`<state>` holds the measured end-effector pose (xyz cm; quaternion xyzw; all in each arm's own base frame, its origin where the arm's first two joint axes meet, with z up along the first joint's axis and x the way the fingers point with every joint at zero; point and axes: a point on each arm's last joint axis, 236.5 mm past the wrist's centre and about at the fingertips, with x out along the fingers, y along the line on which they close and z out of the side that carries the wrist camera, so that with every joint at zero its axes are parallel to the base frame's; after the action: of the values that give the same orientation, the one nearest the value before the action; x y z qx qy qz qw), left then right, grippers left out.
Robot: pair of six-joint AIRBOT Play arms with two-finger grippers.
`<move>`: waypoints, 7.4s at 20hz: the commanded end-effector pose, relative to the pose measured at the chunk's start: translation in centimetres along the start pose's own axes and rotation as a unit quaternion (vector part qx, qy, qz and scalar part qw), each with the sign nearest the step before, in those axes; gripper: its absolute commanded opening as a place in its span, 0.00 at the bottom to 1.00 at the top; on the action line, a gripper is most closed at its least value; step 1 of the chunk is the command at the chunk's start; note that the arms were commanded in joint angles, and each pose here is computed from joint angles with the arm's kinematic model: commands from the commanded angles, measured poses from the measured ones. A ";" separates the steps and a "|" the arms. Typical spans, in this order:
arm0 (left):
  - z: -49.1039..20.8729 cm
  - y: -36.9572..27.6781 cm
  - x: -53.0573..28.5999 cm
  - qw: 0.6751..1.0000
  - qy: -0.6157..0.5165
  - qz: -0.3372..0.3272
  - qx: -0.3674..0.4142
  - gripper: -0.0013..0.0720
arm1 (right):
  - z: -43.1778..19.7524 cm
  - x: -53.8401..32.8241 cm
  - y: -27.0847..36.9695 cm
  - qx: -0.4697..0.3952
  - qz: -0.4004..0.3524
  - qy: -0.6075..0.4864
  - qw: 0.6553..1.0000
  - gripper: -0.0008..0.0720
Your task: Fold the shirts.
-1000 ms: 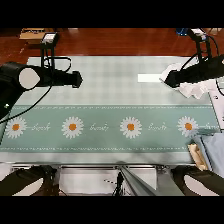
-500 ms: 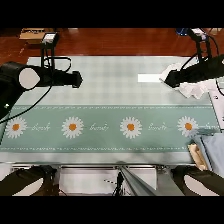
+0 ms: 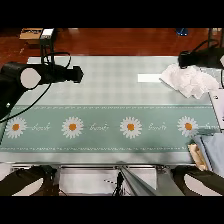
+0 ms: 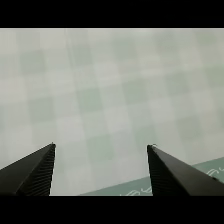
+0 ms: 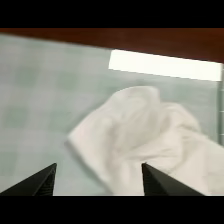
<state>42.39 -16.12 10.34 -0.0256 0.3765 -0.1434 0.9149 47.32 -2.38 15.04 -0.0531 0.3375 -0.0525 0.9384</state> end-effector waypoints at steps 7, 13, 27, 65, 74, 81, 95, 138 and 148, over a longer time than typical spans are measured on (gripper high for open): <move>-0.1 -2.1 0.0 0.998 0.005 -0.045 -0.051 1.00 | -11.2 11.3 -13.9 0.244 -0.102 0.114 0.958 0.81; -1.8 -2.2 -0.1 0.997 0.040 -0.046 -0.053 1.00 | -15.6 17.1 -10.8 0.279 -0.061 0.153 0.946 0.81; 10.7 -5.1 -11.9 0.986 -0.138 -0.090 -0.036 0.99 | 9.6 -10.1 -5.1 0.204 0.117 -0.214 0.948 0.04; -18.4 -0.2 -9.1 0.966 0.256 -0.016 -0.040 1.00 | -8.0 -4.0 6.2 -0.082 0.145 0.164 0.972 0.84; -25.0 -1.2 -3.1 0.941 0.258 -0.110 -0.192 0.91 | -9.1 -1.0 -6.0 0.187 0.134 0.162 0.960 0.84; -24.9 -2.9 1.4 0.906 0.241 -0.178 -0.299 0.91 | -9.6 0.1 -5.0 0.198 0.160 0.174 0.951 0.84; -27.0 -4.8 2.9 0.876 0.283 -0.223 -0.320 0.04 | -15.6 3.3 1.4 0.265 0.284 0.268 0.882 0.82; 17.5 -9.1 -37.6 0.886 -0.316 -0.339 0.021 0.04 | 15.3 -29.7 2.7 0.115 0.294 -0.313 0.896 0.04; 12.0 -15.9 -45.0 0.875 -0.271 -0.396 0.074 0.04 | 11.9 -37.4 3.6 0.072 0.252 -0.305 0.916 0.04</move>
<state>19.09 -18.18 53.67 -0.1522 0.0133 -0.4870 0.8599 27.67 7.51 49.24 0.1073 -0.0138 0.2090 0.9719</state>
